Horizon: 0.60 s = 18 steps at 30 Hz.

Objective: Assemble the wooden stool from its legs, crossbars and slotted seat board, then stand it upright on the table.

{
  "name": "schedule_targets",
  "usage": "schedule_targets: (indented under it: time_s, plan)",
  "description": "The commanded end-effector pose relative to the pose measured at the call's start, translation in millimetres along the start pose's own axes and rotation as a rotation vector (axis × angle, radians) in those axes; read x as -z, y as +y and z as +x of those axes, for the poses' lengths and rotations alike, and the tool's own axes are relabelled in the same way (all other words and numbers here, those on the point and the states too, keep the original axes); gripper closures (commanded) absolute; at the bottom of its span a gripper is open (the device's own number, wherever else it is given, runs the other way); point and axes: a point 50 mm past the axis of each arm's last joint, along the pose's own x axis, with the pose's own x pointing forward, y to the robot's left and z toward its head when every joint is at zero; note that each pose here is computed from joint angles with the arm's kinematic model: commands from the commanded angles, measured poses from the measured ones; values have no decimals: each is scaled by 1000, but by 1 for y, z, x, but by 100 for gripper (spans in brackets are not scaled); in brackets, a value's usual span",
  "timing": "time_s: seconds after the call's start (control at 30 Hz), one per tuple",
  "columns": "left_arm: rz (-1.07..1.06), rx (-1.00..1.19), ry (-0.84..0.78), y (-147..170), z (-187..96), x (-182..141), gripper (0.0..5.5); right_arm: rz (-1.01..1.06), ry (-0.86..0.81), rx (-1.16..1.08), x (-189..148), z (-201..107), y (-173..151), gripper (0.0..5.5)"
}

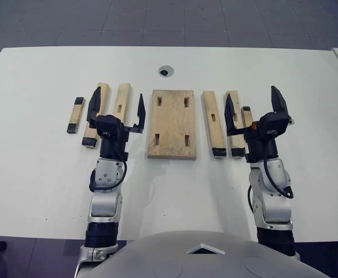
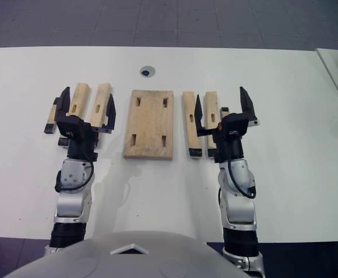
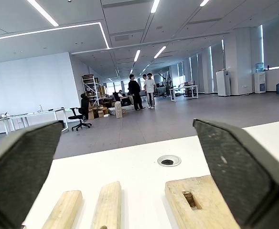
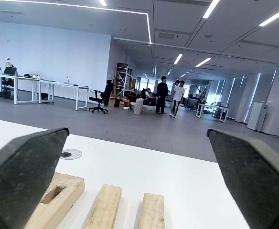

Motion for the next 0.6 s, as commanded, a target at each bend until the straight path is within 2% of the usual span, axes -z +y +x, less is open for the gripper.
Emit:
schedule_targets:
  time_s: [0.03, 0.07, 0.17, 0.37, 0.6]
  plan:
    - [15, -11, 10, 2, 0, -1, 79, 32, 22, 33, 2, 0, -2, 10]
    - [18, -15, 13, 2, 0, 0, 70, 36, 27, 40, 2, 0, -3, 10]
    - [19, -21, 13, 3, 0, 0, 108, 44, 31, 50, 3, 0, -5, 10]
    - [26, -37, 15, 3, 0, -1, 11, 40, 28, 44, 2, 1, -5, 10]
    - [27, -38, 15, 3, -1, -1, 11, 35, 34, 41, 3, 0, -6, 10]
